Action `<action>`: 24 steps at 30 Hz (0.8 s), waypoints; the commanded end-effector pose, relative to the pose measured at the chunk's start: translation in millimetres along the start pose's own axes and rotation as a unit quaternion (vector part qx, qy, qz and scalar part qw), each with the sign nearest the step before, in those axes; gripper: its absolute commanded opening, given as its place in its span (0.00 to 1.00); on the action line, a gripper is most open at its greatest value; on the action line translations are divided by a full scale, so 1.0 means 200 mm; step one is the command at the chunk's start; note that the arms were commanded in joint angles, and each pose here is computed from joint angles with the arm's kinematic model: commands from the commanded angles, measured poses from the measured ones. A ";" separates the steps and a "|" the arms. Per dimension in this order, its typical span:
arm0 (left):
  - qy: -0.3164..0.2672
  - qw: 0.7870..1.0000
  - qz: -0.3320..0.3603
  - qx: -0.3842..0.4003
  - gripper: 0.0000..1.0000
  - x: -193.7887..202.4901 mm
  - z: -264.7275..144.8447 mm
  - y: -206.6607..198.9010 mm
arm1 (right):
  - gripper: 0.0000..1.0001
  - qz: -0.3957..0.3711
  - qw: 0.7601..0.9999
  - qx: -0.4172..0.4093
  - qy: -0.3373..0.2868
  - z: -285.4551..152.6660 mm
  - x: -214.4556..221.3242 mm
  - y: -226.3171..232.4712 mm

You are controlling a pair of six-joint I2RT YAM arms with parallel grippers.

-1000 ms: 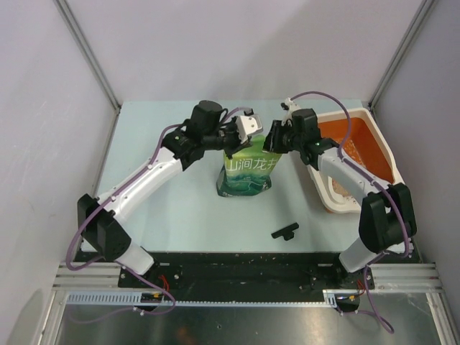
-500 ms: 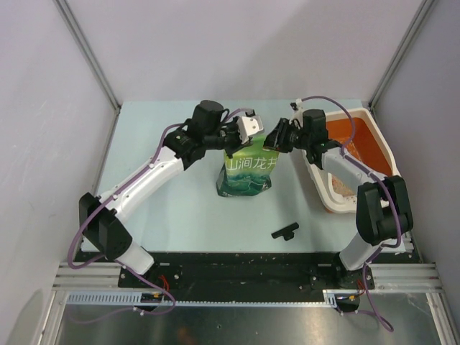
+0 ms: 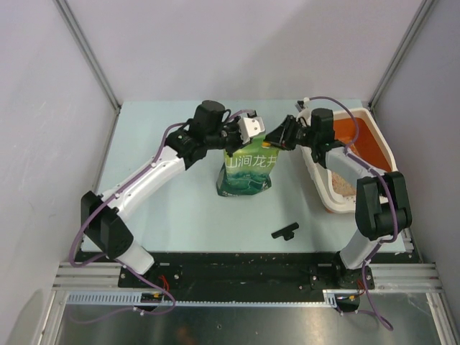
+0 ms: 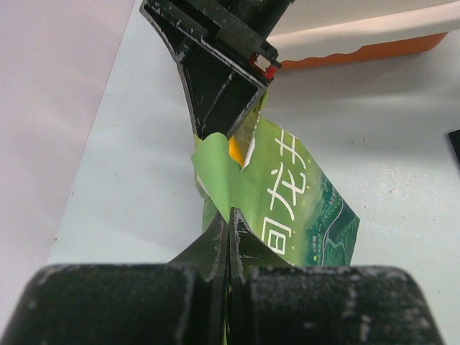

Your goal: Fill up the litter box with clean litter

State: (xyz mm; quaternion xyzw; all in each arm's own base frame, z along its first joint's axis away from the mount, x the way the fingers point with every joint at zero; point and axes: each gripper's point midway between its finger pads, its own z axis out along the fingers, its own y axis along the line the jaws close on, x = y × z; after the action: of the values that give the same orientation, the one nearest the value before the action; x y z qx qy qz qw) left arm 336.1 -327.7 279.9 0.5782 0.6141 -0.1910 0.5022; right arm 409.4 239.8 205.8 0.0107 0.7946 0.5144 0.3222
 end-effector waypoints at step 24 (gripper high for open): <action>-0.034 0.999 0.023 -0.013 0.00 -0.16 -0.01 -0.01 | 0.00 0.112 0.989 -0.040 -0.092 -0.35 -0.36 0.03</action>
State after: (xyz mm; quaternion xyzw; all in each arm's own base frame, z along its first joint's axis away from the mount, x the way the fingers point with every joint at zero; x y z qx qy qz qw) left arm 334.1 -335.5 276.0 0.5760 0.6189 -0.1861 0.5005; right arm 429.2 170.3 223.2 0.1544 0.7608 0.5606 0.2882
